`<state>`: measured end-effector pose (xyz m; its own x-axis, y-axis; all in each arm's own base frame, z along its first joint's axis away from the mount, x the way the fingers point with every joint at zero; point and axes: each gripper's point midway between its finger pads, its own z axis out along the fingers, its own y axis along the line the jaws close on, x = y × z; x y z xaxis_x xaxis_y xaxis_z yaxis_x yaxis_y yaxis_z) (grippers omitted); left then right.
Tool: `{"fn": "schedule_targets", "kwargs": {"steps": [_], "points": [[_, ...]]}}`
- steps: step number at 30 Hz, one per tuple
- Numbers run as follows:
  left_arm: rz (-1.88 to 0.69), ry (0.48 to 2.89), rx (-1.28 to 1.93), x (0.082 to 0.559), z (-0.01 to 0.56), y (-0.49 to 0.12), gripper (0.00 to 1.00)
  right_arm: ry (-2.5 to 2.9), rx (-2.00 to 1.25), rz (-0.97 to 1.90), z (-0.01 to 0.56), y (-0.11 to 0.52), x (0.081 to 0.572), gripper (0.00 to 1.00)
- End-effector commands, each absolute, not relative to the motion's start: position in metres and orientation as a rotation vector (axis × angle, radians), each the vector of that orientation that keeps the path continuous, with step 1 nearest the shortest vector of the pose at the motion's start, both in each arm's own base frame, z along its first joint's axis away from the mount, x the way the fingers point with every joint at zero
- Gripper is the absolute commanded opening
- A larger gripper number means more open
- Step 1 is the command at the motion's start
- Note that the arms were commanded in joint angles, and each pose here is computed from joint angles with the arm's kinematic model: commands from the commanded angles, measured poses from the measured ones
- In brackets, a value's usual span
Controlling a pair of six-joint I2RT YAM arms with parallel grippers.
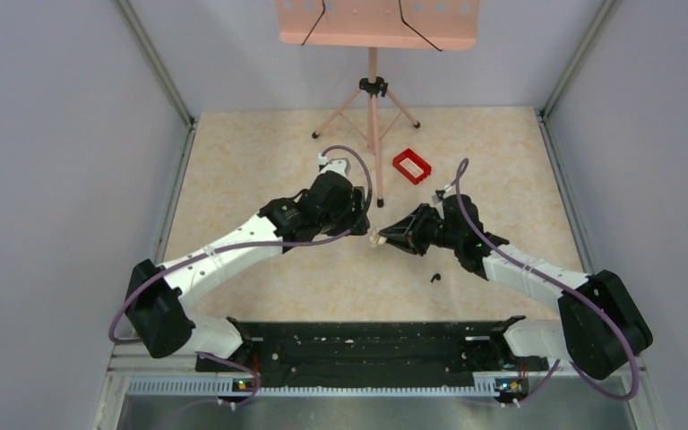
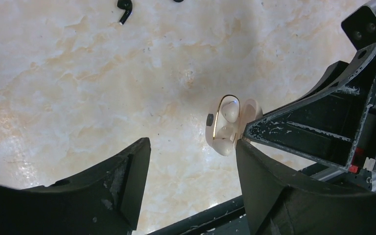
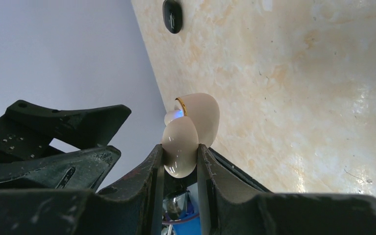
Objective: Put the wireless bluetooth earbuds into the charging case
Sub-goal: Adjust the right earbud in the right side groove of the charging case.
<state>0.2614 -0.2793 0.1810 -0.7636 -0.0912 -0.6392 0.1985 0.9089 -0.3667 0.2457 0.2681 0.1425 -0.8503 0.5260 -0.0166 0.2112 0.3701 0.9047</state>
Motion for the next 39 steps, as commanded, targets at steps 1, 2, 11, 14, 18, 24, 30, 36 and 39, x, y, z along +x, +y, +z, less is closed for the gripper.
{"fn": "schedule_targets", "kwargs": {"steps": [1, 2, 11, 14, 18, 24, 30, 36, 39], "points": [[-0.638, 2.381, 0.099, 0.256, 0.193, -0.289, 0.67, 2.254, 0.572, 1.519, 0.167, 0.279, 0.258, 0.00], [-0.664, 2.372, 0.099, 0.255, 0.193, -0.292, 0.65, 2.258, 0.566, 1.520, 0.166, 0.280, 0.259, 0.00], [-0.777, 2.467, 0.123, 0.243, 0.179, -0.313, 0.56, 2.258, 0.560, 1.522, 0.165, 0.282, 0.260, 0.00], [-0.776, 2.506, 0.119, 0.240, 0.168, -0.316, 0.54, 2.258, 0.564, 1.515, 0.165, 0.281, 0.261, 0.00], [-0.778, 2.514, 0.114, 0.240, 0.163, -0.317, 0.54, 2.259, 0.559, 1.519, 0.164, 0.281, 0.259, 0.00], [-0.750, 2.515, 0.105, 0.243, 0.158, -0.315, 0.47, 2.253, 0.556, 1.522, 0.165, 0.280, 0.258, 0.00], [-0.730, 2.518, 0.105, 0.246, 0.153, -0.315, 0.39, 2.259, 0.542, 1.526, 0.167, 0.281, 0.257, 0.00], [-0.720, 2.509, 0.124, 0.249, 0.155, -0.316, 0.35, 2.259, 0.534, 1.531, 0.168, 0.282, 0.257, 0.00], [-0.716, 2.513, 0.126, 0.250, 0.153, -0.317, 0.34, 2.260, 0.532, 1.534, 0.168, 0.282, 0.256, 0.00]]}}
